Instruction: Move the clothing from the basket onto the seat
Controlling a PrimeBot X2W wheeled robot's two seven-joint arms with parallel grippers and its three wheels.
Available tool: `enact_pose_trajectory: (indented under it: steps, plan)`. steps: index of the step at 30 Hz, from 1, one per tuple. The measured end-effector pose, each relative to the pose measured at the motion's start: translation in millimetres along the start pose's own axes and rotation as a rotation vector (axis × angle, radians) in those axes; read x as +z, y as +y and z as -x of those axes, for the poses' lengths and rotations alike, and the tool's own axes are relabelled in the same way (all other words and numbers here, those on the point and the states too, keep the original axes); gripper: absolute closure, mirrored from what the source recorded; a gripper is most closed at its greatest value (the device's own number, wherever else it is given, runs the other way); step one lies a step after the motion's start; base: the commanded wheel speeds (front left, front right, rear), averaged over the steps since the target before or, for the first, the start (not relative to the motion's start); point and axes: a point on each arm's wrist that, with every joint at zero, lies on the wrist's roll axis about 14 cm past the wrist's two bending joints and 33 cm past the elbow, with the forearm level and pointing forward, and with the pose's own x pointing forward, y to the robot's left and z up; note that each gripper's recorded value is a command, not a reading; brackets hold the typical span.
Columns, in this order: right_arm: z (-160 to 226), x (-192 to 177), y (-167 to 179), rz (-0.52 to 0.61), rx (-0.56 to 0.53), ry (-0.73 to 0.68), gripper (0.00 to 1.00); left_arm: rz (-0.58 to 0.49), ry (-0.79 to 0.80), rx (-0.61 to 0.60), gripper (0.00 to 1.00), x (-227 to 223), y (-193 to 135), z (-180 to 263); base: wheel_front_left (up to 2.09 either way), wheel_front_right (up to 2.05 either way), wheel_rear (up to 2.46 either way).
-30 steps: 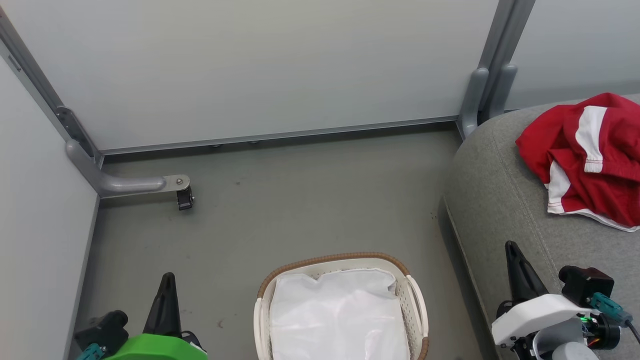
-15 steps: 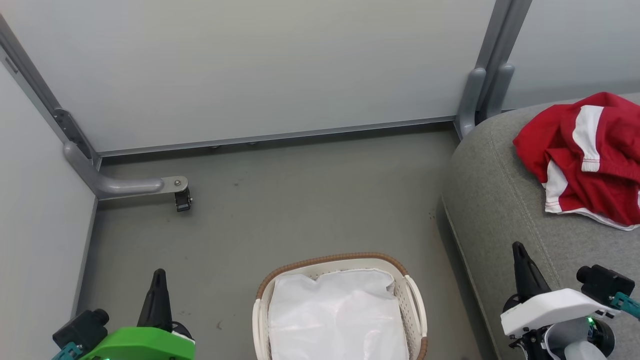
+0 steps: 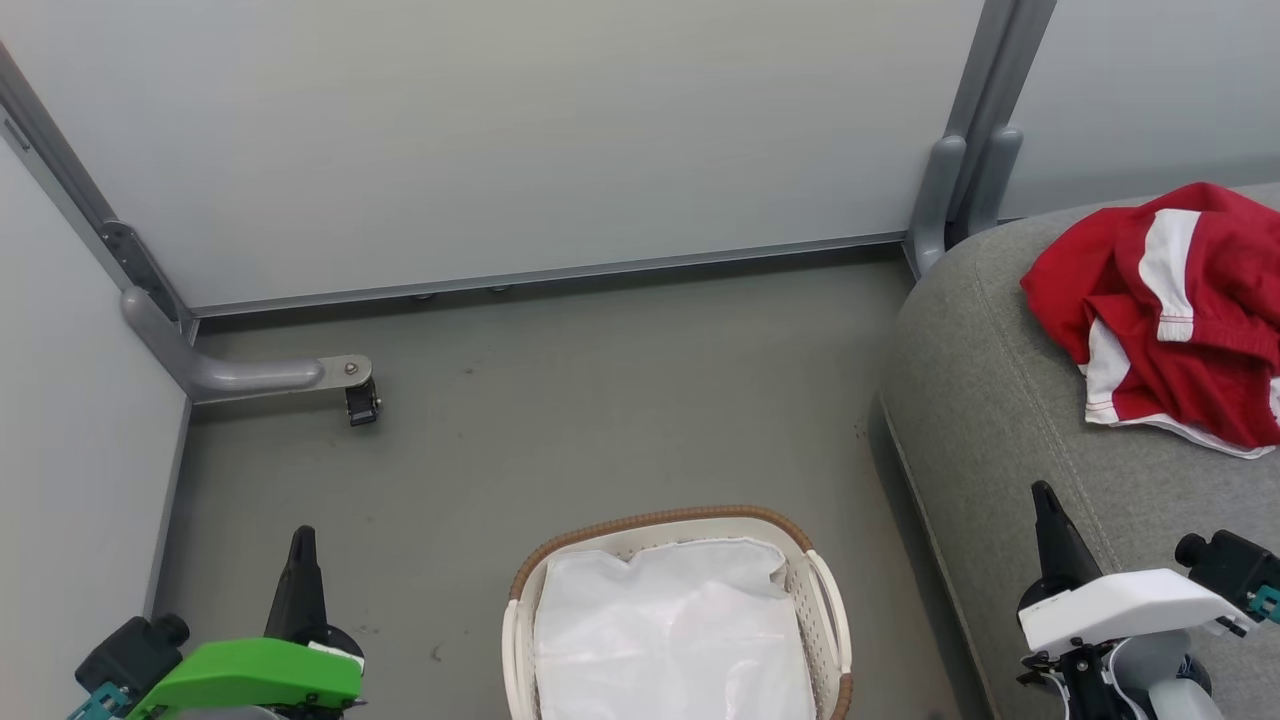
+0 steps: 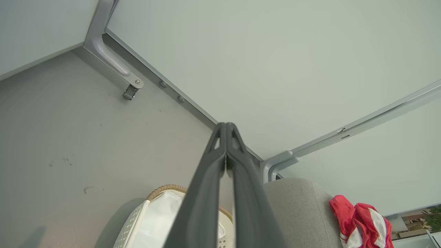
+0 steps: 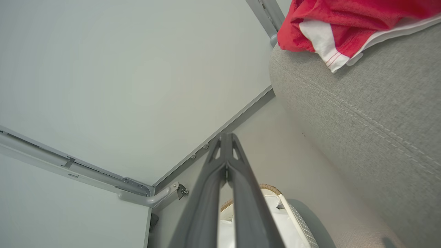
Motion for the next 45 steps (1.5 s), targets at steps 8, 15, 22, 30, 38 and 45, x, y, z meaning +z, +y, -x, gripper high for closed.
enact_pose_trajectory:
  steps: [8, 15, 22, 30, 38, 45]
  plan:
    - [-0.8, 3.2, -0.9, -0.103, -0.006, -0.002, 1.00, 0.088, -0.002, -0.005, 1.00, 3.9, -3.1, -3.6, 0.00, 0.00, 0.00]
    - [-0.7, 5.3, -2.3, -0.187, -0.011, -0.004, 1.00, 0.163, -0.003, -0.006, 1.00, 6.5, -4.0, -5.3, 0.00, 0.00, 0.00]
    - [-1.1, 7.8, -2.6, -0.265, -0.011, -0.006, 1.00, 0.235, -0.003, -0.013, 1.00, 9.7, -6.8, -8.3, 0.00, 0.00, 0.00]
    - [-1.2, 10.3, -2.9, -0.348, -0.010, -0.007, 1.00, 0.305, -0.003, -0.022, 1.00, 12.5, -9.6, -10.8, 0.00, 0.00, 0.00]
    - [-1.1, 12.5, -3.2, -0.426, -0.007, -0.008, 1.00, 0.374, -0.001, -0.029, 1.00, 14.6, -11.6, -12.5, 0.00, 0.00, 0.00]
    - [-2.2, 15.9, -1.9, -0.490, 0.001, -0.013, 1.00, 0.431, -0.002, -0.041, 1.00, 17.9, -15.1, -15.1, 0.00, 0.00, 0.00]
